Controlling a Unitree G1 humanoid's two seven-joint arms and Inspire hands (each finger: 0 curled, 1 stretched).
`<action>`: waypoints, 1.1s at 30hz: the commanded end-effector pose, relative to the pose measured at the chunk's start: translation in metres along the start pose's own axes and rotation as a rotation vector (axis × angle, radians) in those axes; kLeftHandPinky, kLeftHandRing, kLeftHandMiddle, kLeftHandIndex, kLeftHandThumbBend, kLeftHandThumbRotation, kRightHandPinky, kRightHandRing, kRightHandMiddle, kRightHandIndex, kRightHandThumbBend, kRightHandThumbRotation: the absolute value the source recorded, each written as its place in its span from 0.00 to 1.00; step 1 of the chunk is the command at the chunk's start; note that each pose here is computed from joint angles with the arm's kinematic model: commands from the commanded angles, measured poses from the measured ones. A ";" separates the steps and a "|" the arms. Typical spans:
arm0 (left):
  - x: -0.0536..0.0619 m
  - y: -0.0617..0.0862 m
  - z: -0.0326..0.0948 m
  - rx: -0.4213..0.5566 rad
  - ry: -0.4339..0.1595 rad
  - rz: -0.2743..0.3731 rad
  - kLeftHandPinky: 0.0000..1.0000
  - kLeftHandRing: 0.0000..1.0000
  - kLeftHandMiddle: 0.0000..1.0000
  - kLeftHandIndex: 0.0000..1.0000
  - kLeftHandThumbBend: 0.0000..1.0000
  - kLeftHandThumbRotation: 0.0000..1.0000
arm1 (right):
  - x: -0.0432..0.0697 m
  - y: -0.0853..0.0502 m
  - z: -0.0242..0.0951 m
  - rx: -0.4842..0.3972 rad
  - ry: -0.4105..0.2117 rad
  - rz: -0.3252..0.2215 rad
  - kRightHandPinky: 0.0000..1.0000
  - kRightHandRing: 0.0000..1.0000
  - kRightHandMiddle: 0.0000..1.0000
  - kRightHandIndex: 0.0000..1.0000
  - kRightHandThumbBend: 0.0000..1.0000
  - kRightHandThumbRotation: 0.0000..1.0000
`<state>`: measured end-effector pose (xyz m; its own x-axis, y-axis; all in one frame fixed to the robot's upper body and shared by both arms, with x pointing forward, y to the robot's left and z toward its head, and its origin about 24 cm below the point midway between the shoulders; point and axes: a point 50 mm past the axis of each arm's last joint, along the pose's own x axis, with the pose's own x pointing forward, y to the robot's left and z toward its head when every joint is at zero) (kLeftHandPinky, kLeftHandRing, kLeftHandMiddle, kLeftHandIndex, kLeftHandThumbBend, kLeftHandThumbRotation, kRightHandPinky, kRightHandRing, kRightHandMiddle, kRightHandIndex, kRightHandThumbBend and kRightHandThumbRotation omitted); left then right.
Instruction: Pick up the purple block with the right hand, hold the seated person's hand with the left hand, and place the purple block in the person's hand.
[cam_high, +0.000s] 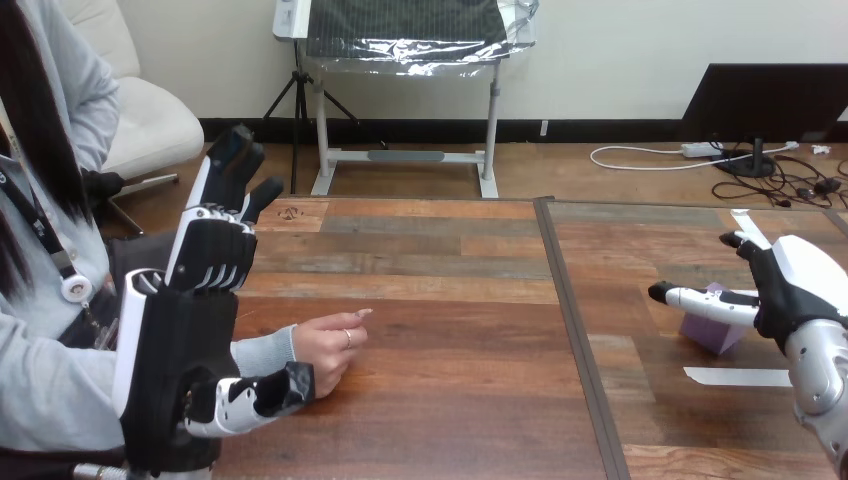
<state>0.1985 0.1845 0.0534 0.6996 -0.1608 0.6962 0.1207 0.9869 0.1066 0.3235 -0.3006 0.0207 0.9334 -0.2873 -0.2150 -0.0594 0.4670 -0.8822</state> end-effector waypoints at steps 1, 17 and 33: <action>0.011 0.001 0.009 -0.002 -0.067 -0.016 0.92 0.97 0.99 0.95 1.00 0.62 | 0.004 0.000 0.015 0.007 -0.036 -0.001 0.80 0.90 0.90 0.91 0.98 0.68; 0.005 0.001 0.017 0.003 -0.052 0.017 0.88 0.94 0.97 0.93 1.00 0.62 | 0.001 0.014 0.012 -0.030 -0.004 0.053 0.79 0.90 0.91 0.92 1.00 0.75; 0.001 0.000 0.025 0.001 -0.059 0.030 0.88 0.94 0.96 0.93 1.00 0.60 | -0.003 0.027 0.009 -0.121 0.025 0.057 0.64 0.74 0.79 0.84 0.96 0.66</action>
<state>0.1794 0.1857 0.0588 0.7121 -0.1236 0.6911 0.0984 0.9922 0.0762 0.3145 -0.2885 -0.0029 0.9062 -0.2947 -0.3034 -0.1656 0.4128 -0.8957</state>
